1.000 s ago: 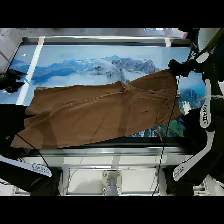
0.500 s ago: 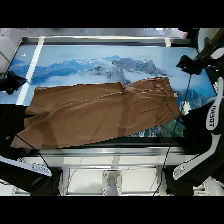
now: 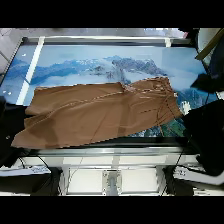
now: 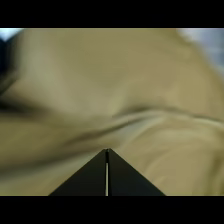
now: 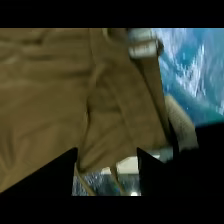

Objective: Fold the clothes and pants, and hang the long-sleeved shirts on hangers.

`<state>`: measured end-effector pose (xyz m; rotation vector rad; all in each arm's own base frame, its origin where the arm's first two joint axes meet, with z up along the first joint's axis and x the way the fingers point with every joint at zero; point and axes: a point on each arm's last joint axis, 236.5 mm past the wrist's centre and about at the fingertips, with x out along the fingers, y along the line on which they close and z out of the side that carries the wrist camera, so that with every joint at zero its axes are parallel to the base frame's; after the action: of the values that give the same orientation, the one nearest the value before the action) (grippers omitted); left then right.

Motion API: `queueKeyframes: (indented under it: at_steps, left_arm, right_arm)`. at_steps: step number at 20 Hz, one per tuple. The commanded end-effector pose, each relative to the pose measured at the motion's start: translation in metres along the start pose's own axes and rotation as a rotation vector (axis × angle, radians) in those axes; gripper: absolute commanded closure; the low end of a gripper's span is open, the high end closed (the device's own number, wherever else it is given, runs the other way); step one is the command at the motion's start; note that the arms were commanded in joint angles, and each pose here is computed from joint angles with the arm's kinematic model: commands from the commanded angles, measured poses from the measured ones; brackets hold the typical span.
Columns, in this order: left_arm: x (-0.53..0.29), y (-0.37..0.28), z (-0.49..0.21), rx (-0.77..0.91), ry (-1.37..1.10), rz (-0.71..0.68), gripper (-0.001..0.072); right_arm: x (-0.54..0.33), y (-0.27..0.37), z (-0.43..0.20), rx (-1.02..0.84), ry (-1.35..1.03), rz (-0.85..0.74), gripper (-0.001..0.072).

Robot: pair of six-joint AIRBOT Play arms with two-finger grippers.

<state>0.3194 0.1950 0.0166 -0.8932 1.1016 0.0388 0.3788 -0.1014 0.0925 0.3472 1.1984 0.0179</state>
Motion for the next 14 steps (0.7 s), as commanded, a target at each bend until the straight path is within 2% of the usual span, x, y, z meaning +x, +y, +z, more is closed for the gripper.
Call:
queueKeyframes:
  at_steps: [1,3,4,5,6,10,14]
  left_arm:
    - [-0.055,0.062,-0.06,-0.109,-0.074,0.24,0.0695]
    - [-0.073,0.072,-0.081,-0.18,-0.138,0.261,0.0686]
    - [-0.076,0.075,-0.091,-0.208,-0.154,0.266,0.0554]
    - [-0.076,0.079,-0.097,-0.229,-0.162,0.267,0.0337]
    - [-0.072,0.081,-0.1,-0.241,-0.159,0.265,0.0217]
    - [-0.049,0.102,-0.118,-0.298,-0.101,0.27,0.0225]
    - [-0.048,0.127,-0.107,-0.343,-0.154,0.302,0.0225]
  right_arm:
    - [0.008,0.004,-0.065,0.025,-0.011,0.008,0.0299]
    - [0.01,0.016,-0.071,0.042,-0.061,0.044,0.0299]
    - [0.009,0.02,-0.069,0.039,-0.086,0.056,0.0299]
    - [0.007,0.024,-0.067,0.022,-0.099,0.07,0.0299]
    - [0.006,0.026,-0.065,0.018,-0.11,0.078,0.0299]
    - [0.006,0.027,-0.064,0.008,-0.111,0.08,0.0299]
    - [0.006,0.028,-0.067,0.007,-0.099,0.085,0.0299]
